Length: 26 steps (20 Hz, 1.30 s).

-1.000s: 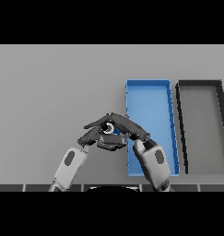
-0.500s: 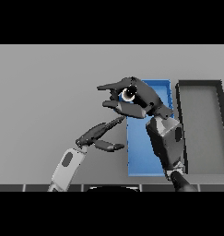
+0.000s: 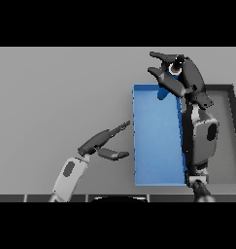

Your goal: Pick up the blue pipe and place it into the blue bin.

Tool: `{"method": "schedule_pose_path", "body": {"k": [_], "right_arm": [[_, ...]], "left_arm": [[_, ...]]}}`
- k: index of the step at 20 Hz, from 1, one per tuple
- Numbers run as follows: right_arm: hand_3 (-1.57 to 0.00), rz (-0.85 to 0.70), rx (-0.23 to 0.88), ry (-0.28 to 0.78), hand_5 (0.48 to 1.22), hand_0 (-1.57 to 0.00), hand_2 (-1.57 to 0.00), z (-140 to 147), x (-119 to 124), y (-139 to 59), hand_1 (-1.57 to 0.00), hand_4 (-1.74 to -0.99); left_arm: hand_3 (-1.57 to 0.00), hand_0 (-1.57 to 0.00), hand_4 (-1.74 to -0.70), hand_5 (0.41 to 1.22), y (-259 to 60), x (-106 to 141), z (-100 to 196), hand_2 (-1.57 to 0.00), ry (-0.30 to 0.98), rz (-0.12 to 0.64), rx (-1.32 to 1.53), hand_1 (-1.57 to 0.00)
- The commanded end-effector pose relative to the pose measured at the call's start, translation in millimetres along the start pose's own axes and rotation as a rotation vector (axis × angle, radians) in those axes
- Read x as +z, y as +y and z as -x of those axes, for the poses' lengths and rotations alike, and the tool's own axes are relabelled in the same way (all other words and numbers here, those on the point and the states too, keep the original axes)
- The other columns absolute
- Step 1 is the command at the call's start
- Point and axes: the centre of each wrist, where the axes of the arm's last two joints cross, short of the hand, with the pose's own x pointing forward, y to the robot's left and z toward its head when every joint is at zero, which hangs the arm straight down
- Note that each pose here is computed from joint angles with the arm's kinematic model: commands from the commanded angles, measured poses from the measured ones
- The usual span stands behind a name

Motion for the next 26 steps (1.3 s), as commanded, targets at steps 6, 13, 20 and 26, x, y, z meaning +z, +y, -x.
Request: {"method": "schedule_pose_path", "body": {"k": [6,13,20,26], "right_arm": [[-1.57,0.143,0.039,0.235,1.221,-1.57,-1.57,58,30,-24.4,-1.57,-1.5],[-1.57,0.301,0.022,0.529,1.221,-1.57,-1.57,121,71,-27.7,-1.57,-1.5],[-0.8,0.332,-0.073,0.773,1.221,-1.57,-1.57,143,91,-17.2,-1.57,-1.616],[-0.29,0.365,-0.141,0.927,1.148,-1.08,-0.99,151,94,-10.1,-1.03,-1.469]], "left_arm": [[0.0,0.0,-0.94,0.46,2,-2,4,0.0,0.004,-0.012,-0.011,0.0],[0.0,0.0,-0.93,0.466,2,-3,2,0.0,-0.017,-0.031,-0.037,0.0],[0.0,0.0,-0.92,0.481,5,-2,0,0.0,-0.025,-0.036,-0.054,0.0],[0.0,0.0,-0.92,0.493,4,-2,1,0.0,-0.02,-0.042,-0.054,0.0]]}}
